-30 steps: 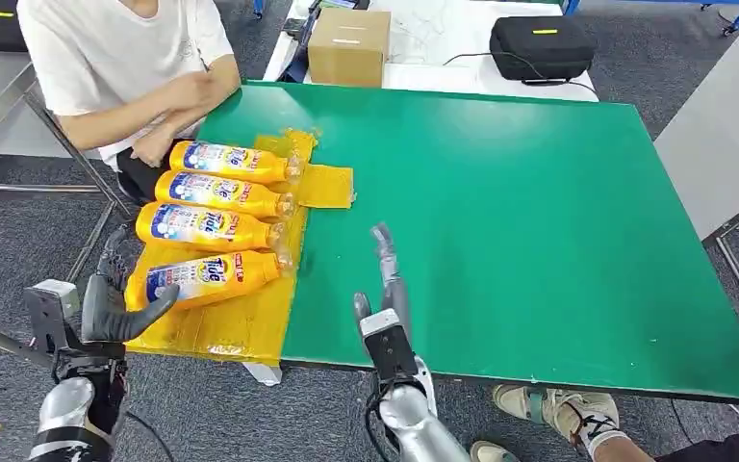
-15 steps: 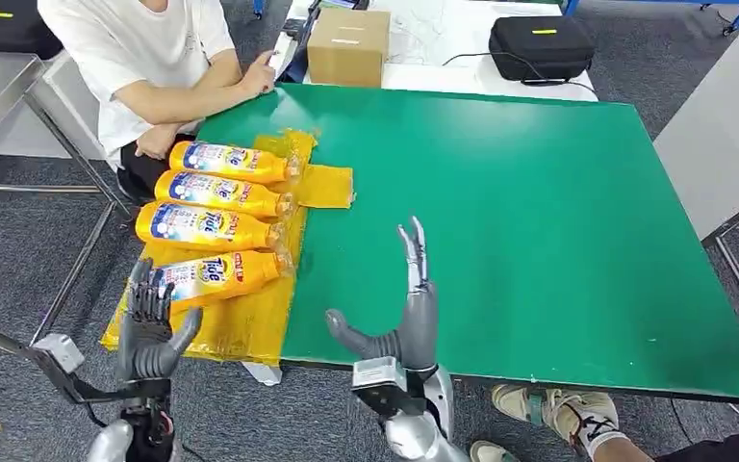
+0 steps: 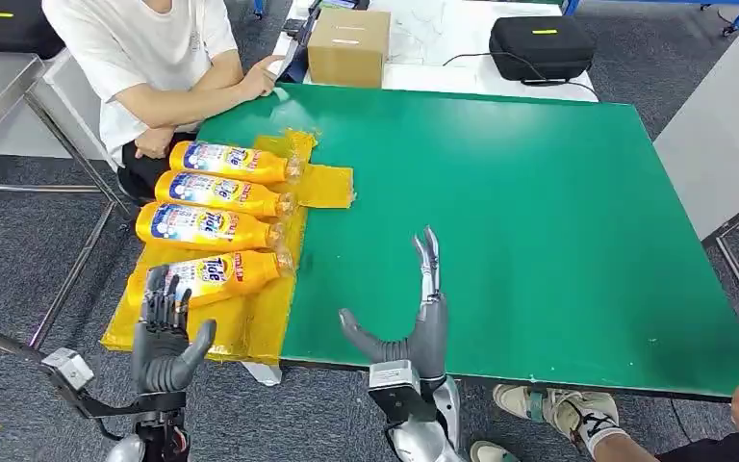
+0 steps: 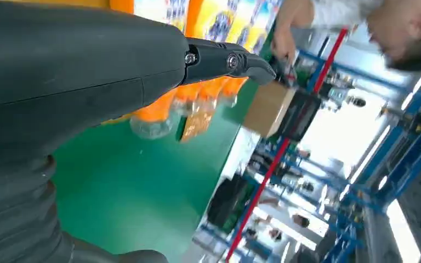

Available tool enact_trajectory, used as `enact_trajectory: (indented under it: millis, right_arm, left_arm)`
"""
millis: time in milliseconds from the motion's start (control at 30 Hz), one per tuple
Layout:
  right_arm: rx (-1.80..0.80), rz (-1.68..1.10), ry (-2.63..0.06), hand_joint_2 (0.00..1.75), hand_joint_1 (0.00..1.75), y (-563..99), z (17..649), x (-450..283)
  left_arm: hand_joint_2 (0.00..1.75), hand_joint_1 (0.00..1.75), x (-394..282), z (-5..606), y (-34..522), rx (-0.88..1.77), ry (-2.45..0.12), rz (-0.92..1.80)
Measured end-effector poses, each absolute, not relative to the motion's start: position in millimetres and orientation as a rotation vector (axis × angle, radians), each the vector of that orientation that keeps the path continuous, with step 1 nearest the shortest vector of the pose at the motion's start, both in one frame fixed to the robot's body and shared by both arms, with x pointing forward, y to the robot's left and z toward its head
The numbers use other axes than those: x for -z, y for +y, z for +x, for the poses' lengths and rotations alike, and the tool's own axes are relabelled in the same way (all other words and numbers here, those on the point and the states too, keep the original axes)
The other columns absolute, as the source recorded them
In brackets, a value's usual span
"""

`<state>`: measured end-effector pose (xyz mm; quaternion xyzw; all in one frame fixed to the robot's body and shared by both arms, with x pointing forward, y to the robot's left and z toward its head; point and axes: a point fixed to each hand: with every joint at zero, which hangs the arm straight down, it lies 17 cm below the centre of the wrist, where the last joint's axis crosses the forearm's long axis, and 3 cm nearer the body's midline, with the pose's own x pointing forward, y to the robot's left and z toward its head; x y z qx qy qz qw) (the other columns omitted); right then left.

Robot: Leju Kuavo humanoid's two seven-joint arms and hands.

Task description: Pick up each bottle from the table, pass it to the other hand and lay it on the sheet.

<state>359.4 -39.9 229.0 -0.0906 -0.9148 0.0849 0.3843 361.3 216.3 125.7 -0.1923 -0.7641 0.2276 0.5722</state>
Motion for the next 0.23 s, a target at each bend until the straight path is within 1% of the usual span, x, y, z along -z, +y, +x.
enact_trajectory:
  millis: [67,233]
  right_arm:
    - [-0.209,-0.22,-2.325,1.75,0.0,-39.9,359.7,-227.9]
    - [-0.277,-0.292,-2.365,1.75,0.0,-42.2,362.9,-232.8]
  left_arm:
    - [1.75,0.0,-129.0,358.7,208.4,-0.5,-1.816,-0.446]
    - [1.75,0.0,-136.6,363.0,205.7,-0.436,-1.919,-0.292]
